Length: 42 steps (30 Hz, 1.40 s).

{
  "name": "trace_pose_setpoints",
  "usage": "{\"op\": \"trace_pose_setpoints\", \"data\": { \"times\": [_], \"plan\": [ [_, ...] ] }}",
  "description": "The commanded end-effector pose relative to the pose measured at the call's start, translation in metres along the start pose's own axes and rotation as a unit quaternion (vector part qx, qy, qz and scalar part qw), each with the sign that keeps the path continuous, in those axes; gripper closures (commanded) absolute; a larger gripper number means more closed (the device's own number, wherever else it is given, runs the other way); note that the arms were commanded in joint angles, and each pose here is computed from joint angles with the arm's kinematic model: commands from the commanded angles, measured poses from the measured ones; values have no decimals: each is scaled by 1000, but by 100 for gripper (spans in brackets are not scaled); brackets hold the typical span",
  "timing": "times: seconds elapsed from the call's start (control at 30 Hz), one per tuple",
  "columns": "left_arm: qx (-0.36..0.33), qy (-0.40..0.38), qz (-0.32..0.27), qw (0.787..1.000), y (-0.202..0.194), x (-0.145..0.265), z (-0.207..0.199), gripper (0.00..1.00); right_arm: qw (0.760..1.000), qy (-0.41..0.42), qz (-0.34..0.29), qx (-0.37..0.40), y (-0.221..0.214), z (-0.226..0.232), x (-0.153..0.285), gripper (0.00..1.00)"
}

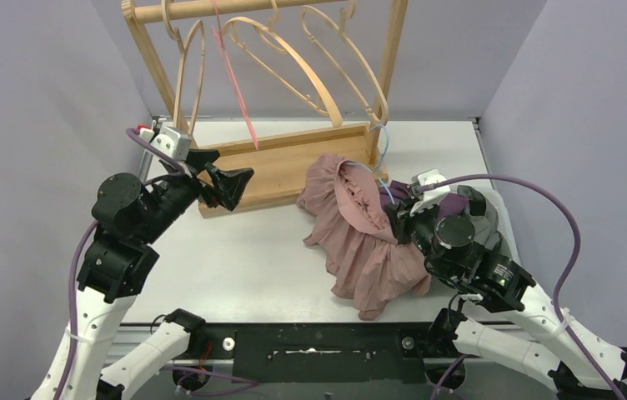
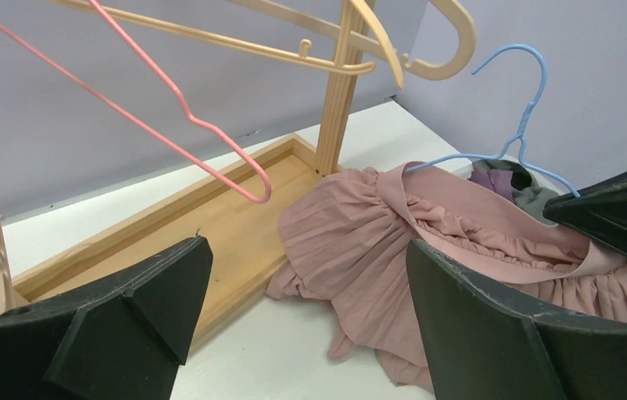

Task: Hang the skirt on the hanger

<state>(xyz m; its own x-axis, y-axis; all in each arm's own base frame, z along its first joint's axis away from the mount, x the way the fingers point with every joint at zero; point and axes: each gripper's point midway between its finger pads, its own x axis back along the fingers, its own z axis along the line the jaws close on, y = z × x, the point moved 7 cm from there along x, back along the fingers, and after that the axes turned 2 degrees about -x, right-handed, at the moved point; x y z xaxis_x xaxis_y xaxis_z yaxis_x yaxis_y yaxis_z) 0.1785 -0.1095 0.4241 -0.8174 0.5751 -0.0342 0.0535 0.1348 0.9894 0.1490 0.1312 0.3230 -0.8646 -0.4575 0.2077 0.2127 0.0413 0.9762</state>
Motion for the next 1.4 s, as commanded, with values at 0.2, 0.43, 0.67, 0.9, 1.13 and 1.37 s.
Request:
{"op": "trace_pose_setpoints", "data": {
  "times": [0.2, 0.43, 0.67, 0.9, 1.13, 1.37],
  "plan": [
    [-6, -3, -36, 999, 19, -14, 1, 13, 980, -165, -86, -73, 17, -34, 1, 100],
    [-9, -4, -25, 1000, 7, -22, 4, 13, 970, -200, -119, -77, 40, -46, -12, 100],
    [-5, -6, -19, 1000, 1, -24, 5, 13, 980, -147, -127, -54, 91, -72, -44, 100],
    [-5, -6, -12, 1000, -2, -22, 5, 13, 990, -56, -128, -14, 133, -76, -57, 100],
    [-18, 8, -5, 1000, -6, -22, 10, 13, 991, -15, -129, 3, 167, -70, -68, 100],
    [-27, 11, 1, 1000, -7, -26, 12, 13, 987, -64, -146, 5, 206, -84, -96, 100]
  ]
}}
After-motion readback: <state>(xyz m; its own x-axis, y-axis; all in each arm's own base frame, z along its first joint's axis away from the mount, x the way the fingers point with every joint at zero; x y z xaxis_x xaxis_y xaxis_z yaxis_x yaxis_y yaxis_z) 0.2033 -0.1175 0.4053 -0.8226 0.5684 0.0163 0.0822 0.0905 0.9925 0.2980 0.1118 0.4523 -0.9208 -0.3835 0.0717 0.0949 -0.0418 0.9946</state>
